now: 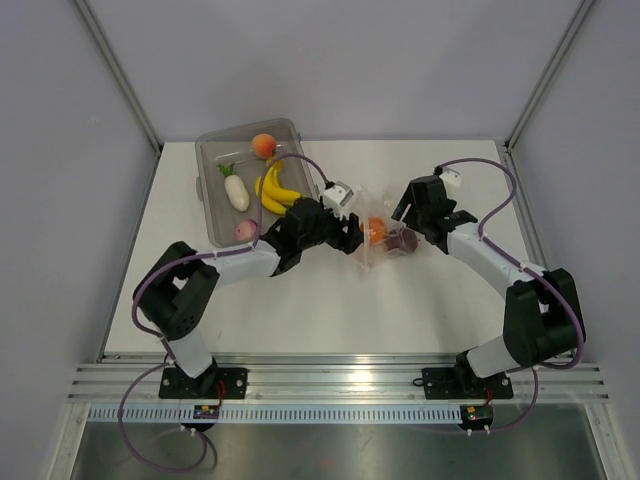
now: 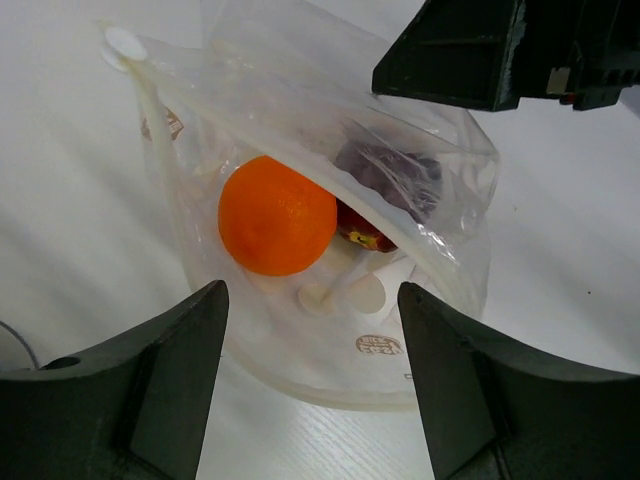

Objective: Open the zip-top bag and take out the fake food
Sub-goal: Pick up the fake fruit from the zipper food storage bag.

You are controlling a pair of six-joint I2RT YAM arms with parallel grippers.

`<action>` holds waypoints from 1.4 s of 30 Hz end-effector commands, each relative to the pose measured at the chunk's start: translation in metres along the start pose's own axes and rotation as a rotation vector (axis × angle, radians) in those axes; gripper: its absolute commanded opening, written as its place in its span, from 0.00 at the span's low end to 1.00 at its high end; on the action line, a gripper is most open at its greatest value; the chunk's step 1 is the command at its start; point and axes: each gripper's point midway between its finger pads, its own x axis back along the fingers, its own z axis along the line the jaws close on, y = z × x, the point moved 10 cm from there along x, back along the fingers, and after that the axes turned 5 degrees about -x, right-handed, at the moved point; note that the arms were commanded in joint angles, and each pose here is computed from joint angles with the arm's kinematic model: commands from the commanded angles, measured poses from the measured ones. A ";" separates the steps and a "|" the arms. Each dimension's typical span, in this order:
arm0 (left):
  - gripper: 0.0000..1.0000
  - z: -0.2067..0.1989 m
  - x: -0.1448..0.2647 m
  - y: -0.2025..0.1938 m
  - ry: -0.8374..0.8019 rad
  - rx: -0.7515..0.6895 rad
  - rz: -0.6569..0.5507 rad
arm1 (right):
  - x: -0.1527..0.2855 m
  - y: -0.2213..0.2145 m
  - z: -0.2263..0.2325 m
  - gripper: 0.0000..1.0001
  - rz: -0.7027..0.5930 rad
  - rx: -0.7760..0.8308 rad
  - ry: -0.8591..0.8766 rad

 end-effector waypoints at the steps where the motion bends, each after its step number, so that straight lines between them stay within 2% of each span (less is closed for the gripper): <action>1: 0.72 -0.005 -0.017 0.005 -0.054 -0.103 -0.043 | 0.007 0.018 0.013 0.80 -0.050 -0.049 0.067; 5: 0.73 -0.010 -0.029 -0.007 -0.061 -0.142 -0.012 | 0.005 0.016 0.016 0.81 -0.022 -0.035 0.082; 16: 0.83 -0.014 -0.028 -0.010 0.062 -0.250 -0.077 | -0.011 0.005 0.024 0.77 0.087 0.012 0.123; 29: 0.88 -0.012 -0.037 -0.012 0.106 -0.236 -0.058 | -0.020 -0.006 0.032 0.74 0.184 0.091 0.130; 42: 0.88 -0.005 -0.049 -0.021 0.177 -0.232 0.024 | -0.020 -0.021 0.035 0.60 0.298 0.174 0.128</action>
